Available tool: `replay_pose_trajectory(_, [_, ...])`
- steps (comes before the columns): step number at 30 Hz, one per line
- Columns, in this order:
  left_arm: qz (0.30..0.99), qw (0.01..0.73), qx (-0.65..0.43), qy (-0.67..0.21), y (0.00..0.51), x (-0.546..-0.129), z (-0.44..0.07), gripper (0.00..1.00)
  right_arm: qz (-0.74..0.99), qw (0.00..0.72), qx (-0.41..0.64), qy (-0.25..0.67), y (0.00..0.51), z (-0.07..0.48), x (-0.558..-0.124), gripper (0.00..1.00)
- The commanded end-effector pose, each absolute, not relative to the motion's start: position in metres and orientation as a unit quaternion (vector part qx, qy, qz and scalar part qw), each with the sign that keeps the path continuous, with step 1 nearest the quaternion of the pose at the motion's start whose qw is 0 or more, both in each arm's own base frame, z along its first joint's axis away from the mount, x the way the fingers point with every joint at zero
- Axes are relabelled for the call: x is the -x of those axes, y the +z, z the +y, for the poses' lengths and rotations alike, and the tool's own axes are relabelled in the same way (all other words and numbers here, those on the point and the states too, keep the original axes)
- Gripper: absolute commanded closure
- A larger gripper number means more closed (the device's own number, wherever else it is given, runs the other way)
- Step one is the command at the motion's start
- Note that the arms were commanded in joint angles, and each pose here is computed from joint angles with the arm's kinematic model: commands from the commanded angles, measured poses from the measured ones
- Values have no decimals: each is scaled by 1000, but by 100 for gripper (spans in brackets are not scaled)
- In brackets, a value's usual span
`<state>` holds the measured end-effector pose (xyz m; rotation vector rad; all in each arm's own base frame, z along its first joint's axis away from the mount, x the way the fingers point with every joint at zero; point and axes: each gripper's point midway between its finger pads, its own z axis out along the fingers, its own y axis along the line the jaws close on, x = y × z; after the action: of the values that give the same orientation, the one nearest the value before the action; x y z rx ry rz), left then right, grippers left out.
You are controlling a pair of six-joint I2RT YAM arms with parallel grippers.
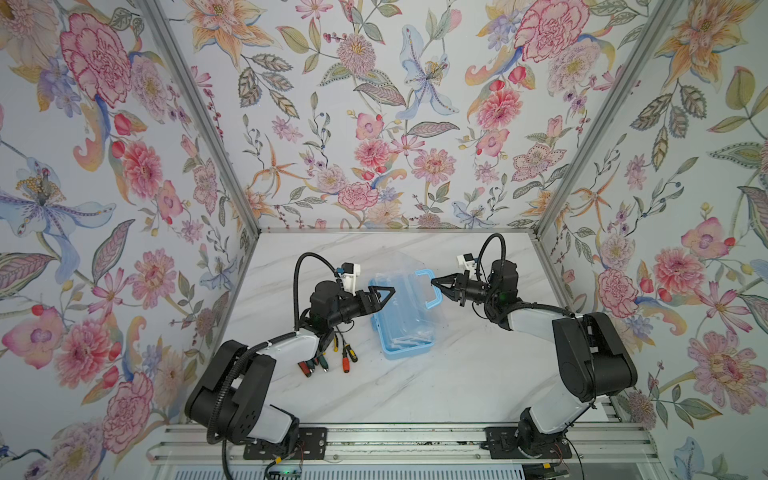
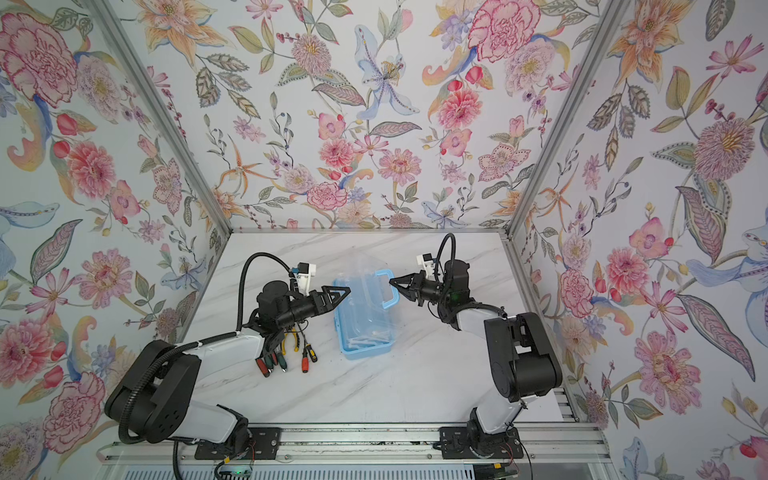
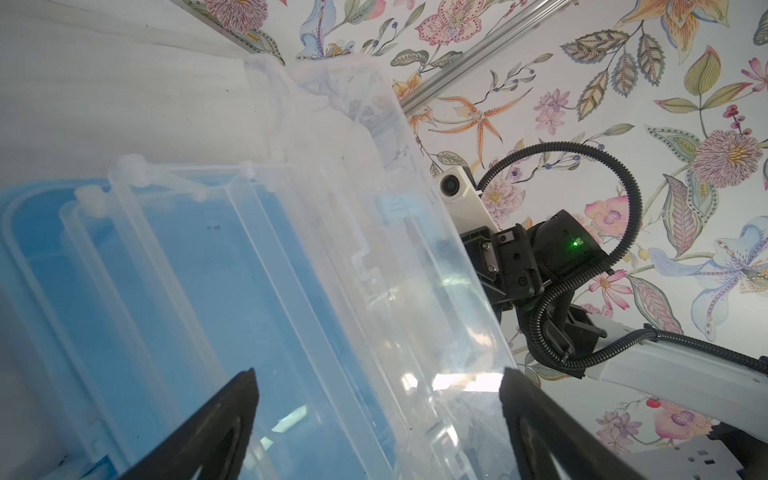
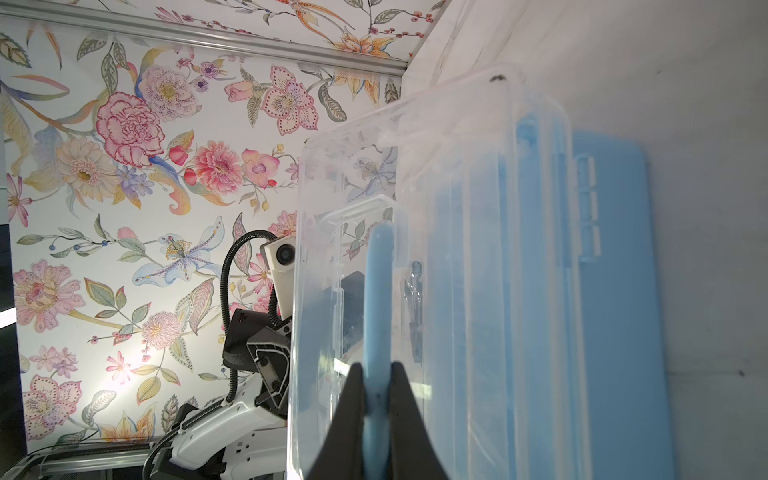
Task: Pack the tool kit
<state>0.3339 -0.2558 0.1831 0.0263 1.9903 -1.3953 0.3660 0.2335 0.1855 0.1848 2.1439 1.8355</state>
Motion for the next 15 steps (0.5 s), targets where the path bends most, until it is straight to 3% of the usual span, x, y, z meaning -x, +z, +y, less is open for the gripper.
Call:
replay_pose_trajectory(1, [766, 365, -21, -530, 192, -334, -255, 5, 734, 174, -38, 655, 195, 233, -366, 100])
replay_pose_trajectory(15, [757, 355, -25, -547, 188, -336, -268, 5, 737, 175, -39, 652, 191, 233, -366, 100])
